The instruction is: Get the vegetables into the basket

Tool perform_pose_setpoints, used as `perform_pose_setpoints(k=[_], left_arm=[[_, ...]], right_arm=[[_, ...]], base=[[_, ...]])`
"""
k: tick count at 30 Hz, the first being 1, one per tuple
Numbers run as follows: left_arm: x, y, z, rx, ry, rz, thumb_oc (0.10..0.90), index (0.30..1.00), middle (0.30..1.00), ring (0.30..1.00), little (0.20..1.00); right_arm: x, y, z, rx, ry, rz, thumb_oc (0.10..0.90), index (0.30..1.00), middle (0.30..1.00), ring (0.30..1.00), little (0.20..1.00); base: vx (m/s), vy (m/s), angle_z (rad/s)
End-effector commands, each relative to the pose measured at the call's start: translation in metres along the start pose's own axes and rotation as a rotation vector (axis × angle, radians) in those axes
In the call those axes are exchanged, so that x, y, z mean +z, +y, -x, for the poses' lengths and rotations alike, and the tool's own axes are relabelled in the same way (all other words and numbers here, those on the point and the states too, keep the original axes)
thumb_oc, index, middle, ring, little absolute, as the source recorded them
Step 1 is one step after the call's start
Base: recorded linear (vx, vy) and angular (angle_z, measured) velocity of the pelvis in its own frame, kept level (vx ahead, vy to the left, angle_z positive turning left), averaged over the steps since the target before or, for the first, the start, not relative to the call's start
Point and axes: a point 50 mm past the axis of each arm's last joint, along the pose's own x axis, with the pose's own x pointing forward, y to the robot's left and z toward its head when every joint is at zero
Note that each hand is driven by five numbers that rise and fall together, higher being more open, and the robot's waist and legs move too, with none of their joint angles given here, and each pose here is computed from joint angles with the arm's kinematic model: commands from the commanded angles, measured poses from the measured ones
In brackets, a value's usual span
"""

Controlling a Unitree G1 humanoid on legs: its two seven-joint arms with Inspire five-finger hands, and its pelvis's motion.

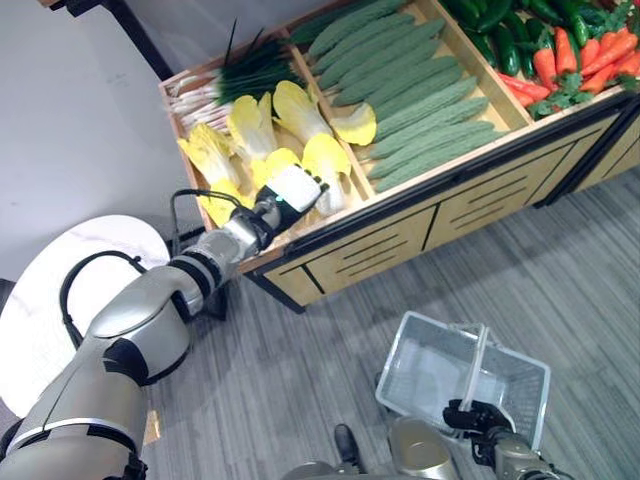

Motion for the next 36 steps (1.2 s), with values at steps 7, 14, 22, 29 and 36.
perform_pose_setpoints(k=[7,14,22,29,36], left_arm=[[-0.044,0.042,-0.005,0.158,0.165,-0.093,0.900,1.000,1.000,1.000,1.000],[-0.050,0.029,-0.003,0.107,0.221,-0.118,0.900,1.000,1.000,1.000,1.000],[-0.072,0.023,0.006,0.061,0.304,-0.141,0.900,1.000,1.000,1.000,1.000],[-0.095,0.015,0.019,0.000,0.369,-0.187,0.900,1.000,1.000,1.000,1.000],[-0.109,0.015,0.028,-0.012,0.404,-0.218,0.900,1.000,1.000,1.000,1.000]], right_arm=[[-0.028,0.019,0.006,0.076,0.057,0.085,0.400,0.300,0.300,0.300,0.300],[-0.012,0.027,0.004,0.088,-0.008,0.076,0.400,0.300,0.300,0.300,0.300],[0.012,0.040,0.002,0.120,-0.093,0.030,0.400,0.300,0.300,0.300,0.300],[0.015,0.047,0.003,0.139,-0.114,0.019,0.400,0.300,0.300,0.300,0.300],[0.013,0.044,0.003,0.129,-0.112,0.017,0.400,0.300,0.300,0.300,0.300]], base=[[-0.03,0.019,0.04],[-0.04,0.012,-0.18],[-0.03,0.013,-0.12],[0.00,0.004,-0.01],[0.01,0.006,-0.03]])
